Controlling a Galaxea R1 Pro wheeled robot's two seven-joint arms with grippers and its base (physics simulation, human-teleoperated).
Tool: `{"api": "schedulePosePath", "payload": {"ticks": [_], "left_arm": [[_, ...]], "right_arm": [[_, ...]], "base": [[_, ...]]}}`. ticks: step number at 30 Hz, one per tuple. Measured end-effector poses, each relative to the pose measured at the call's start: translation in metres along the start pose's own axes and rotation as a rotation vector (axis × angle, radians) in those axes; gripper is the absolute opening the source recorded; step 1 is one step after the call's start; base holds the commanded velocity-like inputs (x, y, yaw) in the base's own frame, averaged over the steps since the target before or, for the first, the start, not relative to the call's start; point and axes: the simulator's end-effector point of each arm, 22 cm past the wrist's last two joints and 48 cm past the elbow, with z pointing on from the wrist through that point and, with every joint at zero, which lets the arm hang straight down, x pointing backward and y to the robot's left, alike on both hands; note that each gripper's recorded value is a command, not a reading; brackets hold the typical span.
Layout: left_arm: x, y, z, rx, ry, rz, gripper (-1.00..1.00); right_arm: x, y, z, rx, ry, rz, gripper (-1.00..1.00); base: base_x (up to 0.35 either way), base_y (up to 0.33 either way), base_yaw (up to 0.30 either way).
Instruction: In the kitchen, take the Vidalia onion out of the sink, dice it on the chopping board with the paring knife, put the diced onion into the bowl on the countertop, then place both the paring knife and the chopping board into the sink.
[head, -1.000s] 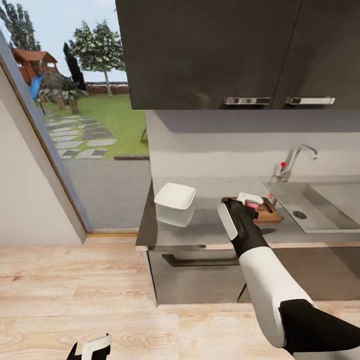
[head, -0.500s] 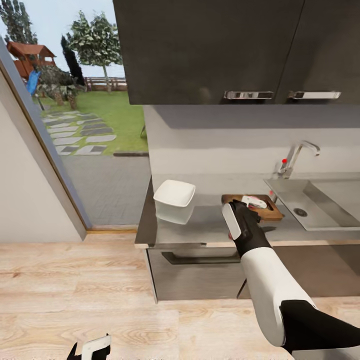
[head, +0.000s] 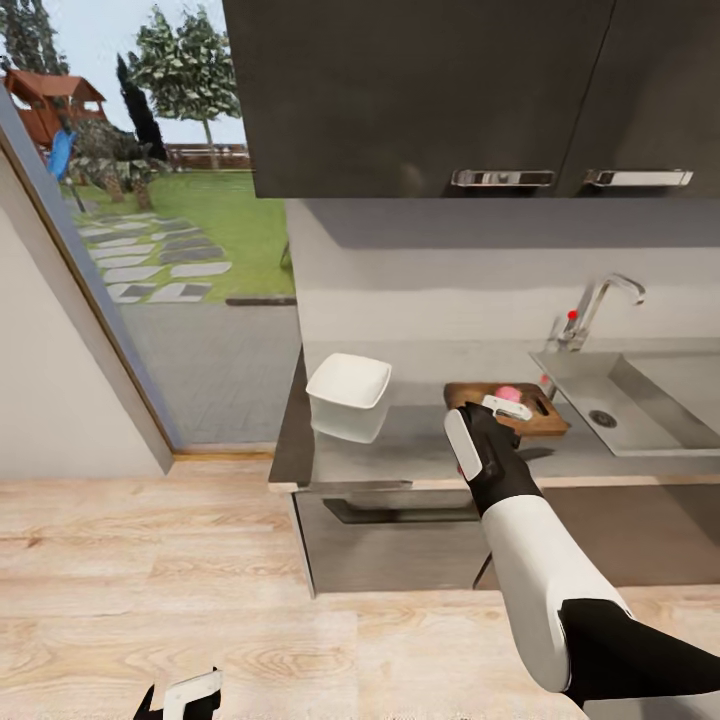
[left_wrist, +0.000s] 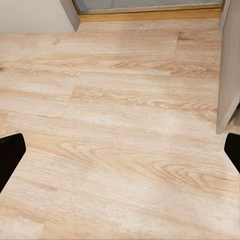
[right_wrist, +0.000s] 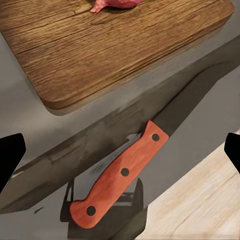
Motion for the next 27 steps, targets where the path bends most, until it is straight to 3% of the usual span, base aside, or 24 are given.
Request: {"api": "schedulePosePath", "payload": {"ticks": [27], "left_arm": [[0.02, 0.001, -0.002, 0.0, 0.04, 0.016, 1.0]], "right_arm": [[0.022, 0.003, 0.02, 0.01, 0.036, -0.019, 1.0]], "base": [[0.0, 0.0, 0.0]]}}
